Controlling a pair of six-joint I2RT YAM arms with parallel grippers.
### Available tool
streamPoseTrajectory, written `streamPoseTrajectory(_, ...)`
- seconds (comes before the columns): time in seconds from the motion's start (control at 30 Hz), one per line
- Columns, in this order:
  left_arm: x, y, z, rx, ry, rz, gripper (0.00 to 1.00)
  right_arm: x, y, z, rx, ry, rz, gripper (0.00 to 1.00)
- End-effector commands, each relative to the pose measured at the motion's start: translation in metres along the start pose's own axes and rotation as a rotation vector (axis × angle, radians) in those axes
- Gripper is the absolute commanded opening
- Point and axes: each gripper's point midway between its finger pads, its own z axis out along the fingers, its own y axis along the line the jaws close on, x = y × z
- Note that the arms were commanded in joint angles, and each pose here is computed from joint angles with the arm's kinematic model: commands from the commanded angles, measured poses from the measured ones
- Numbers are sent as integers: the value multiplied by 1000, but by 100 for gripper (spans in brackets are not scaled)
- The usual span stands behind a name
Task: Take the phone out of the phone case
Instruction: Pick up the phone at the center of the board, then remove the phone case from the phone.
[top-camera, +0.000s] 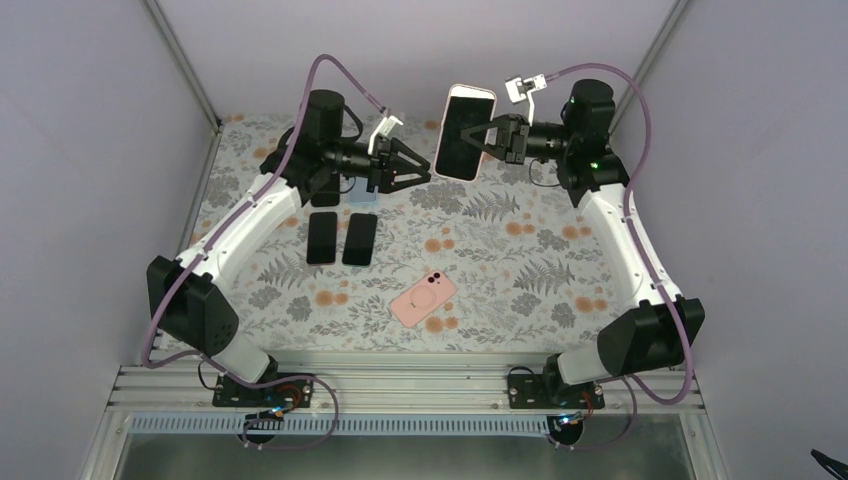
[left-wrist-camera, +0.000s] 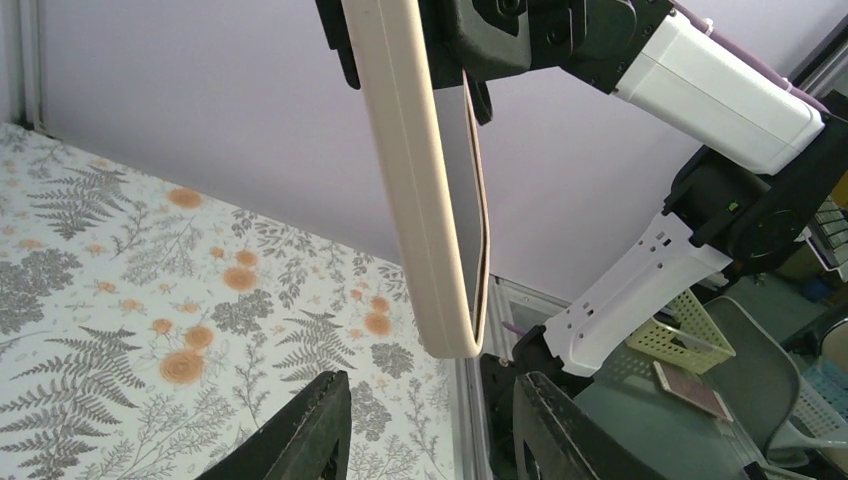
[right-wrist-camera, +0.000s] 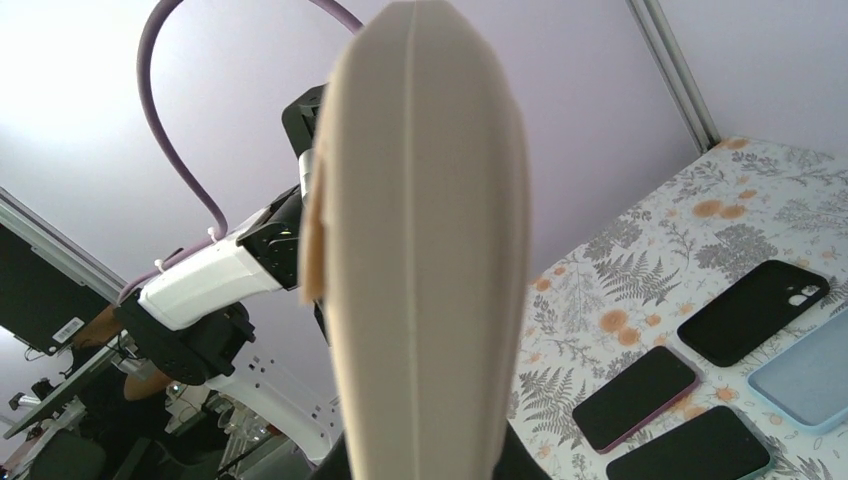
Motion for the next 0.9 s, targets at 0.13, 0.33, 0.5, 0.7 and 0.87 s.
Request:
streamPoseTrajectory(0.13,-9,-6,5,20,-23,16,41,-5,22,-6,-42,-7,-63,4)
streamPoseTrajectory(0.33,-9,0,7,13,-32,-22,39,-3,23,-6,-46,-4,-66,4)
streamPoseTrajectory(0.5,-8,12,8,-33,-35,-38,35,-2,27,-6,-62,1,-67,4)
streamPoseTrajectory(0.7,-3,24,9,-84,-33,-56,30,0,29,-7,-70,2,-75,4)
streamPoseTrajectory(0.87,0,38,9,-148,-35,-72,25,2,33,-7,-92,9,-74,4)
